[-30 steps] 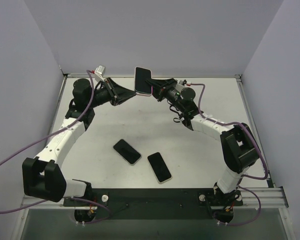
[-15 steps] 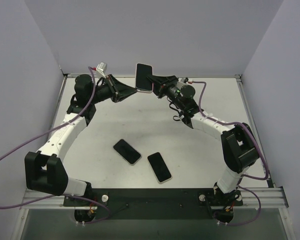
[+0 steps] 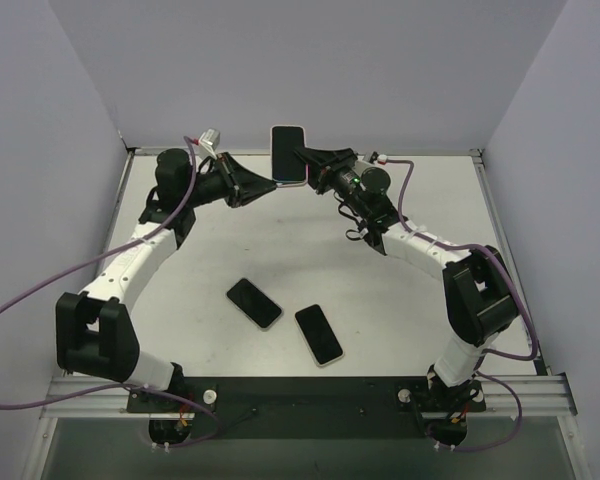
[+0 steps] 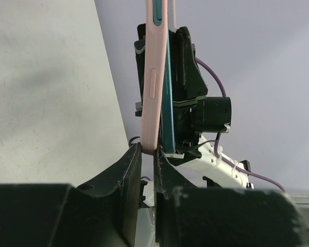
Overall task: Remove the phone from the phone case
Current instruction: Remove the phone case from the phone.
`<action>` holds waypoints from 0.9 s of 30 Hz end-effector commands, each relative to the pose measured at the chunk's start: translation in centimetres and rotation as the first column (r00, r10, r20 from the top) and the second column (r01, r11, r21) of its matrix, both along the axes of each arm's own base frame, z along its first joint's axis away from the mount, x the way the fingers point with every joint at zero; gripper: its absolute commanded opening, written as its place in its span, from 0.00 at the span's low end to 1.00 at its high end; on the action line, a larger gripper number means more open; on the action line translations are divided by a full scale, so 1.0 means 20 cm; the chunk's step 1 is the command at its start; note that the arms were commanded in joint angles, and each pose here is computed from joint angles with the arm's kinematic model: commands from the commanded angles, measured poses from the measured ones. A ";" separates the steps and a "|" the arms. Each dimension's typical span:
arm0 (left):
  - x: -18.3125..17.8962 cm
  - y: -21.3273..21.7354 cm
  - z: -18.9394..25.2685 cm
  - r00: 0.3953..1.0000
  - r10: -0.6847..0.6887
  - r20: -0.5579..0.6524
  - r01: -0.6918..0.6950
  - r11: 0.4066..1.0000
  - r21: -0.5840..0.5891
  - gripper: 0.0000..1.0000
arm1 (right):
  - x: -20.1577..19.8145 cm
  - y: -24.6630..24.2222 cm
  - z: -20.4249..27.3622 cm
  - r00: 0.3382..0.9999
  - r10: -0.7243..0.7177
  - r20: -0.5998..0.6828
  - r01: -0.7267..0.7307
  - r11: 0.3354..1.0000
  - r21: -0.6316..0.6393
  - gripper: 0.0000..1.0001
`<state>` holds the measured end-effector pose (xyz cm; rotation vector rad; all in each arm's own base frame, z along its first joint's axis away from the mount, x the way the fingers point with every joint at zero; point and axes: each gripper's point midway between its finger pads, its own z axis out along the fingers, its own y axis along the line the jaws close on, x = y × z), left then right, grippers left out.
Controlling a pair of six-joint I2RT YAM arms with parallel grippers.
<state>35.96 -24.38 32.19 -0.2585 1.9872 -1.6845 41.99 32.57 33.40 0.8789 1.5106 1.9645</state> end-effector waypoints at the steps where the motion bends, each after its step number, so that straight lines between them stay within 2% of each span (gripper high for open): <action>1: 0.18 0.01 -0.35 0.972 0.168 -0.162 -0.149 0.982 0.119 0.00 | -0.97 0.02 0.95 0.644 0.265 0.718 -0.520 0.840 0.157 0.00; 6: 0.21 0.01 -0.36 0.973 0.170 -0.159 -0.153 0.982 0.114 0.01 | -0.96 0.04 0.93 0.653 0.275 0.706 -0.525 0.836 0.160 0.00; 8: 0.22 0.00 -0.35 0.973 0.168 -0.156 -0.152 0.983 0.105 0.06 | -0.96 0.06 0.90 0.661 0.282 0.696 -0.526 0.835 0.161 0.00; 16: 0.23 -0.01 -0.26 0.981 0.161 -0.110 -0.161 0.987 0.010 0.17 | -0.92 0.11 0.83 0.688 0.304 0.659 -0.528 0.832 0.168 0.00; 27: 0.21 0.04 -0.13 0.985 0.166 -0.042 -0.167 0.985 -0.044 0.34 | -0.87 0.22 0.68 0.720 0.356 0.596 -0.543 0.824 0.164 0.00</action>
